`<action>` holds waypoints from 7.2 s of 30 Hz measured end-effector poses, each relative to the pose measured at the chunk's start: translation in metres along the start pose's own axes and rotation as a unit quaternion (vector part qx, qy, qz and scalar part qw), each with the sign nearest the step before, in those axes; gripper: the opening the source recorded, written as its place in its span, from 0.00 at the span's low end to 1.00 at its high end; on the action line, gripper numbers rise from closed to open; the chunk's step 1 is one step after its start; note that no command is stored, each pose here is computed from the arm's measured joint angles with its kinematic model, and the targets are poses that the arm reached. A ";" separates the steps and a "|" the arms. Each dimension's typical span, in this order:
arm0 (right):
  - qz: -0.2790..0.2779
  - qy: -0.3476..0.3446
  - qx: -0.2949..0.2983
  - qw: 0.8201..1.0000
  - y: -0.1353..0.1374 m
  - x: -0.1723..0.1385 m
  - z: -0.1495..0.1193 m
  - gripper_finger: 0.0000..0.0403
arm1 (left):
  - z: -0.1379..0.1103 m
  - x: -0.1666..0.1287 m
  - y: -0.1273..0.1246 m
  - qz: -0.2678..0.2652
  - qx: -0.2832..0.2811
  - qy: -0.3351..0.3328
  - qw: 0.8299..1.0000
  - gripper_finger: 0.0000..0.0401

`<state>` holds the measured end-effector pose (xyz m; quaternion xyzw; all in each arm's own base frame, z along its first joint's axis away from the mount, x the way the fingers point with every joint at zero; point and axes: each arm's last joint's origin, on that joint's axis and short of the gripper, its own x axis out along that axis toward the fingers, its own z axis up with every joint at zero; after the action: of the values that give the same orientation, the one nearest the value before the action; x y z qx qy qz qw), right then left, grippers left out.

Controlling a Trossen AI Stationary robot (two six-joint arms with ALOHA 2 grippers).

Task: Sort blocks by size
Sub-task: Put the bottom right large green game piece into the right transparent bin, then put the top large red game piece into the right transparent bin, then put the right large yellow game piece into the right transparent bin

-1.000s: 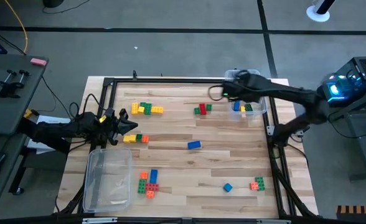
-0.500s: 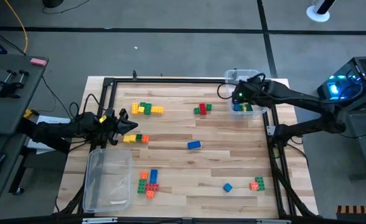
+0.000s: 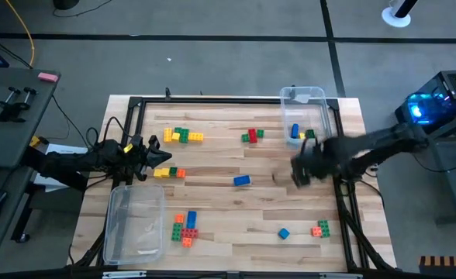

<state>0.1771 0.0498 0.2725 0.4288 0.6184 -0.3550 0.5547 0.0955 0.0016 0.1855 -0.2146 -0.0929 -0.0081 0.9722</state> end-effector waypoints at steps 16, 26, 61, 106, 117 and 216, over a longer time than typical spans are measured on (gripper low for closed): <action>-0.036 0.096 0.173 0.980 -0.023 0.110 -0.089 0.79 | 0.000 0.000 0.000 0.000 0.000 0.000 1.000 0.00; -0.018 0.099 0.156 0.983 -0.017 0.134 -0.089 0.78 | 0.000 0.000 0.000 0.000 0.000 0.000 1.000 0.00; 0.143 -0.298 0.134 0.934 0.027 0.006 -0.001 0.34 | 0.000 0.000 0.000 0.000 0.000 0.000 1.000 0.00; 0.234 -0.389 0.059 0.889 0.056 -0.031 0.143 0.77 | 0.000 0.000 0.000 0.000 0.000 0.000 1.000 0.00; 0.013 -0.311 0.057 0.949 0.121 0.051 0.178 0.77 | 0.000 0.000 0.000 0.000 0.000 0.000 1.000 0.00; -0.171 -0.264 0.132 0.940 -0.053 -0.075 0.206 0.73 | 0.000 0.000 0.000 0.000 0.000 0.000 1.000 0.00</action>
<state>0.2082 -0.1694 0.3174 0.2769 0.4609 -0.6236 0.5675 0.0955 0.0016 0.1855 -0.2146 -0.0929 -0.0081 0.9722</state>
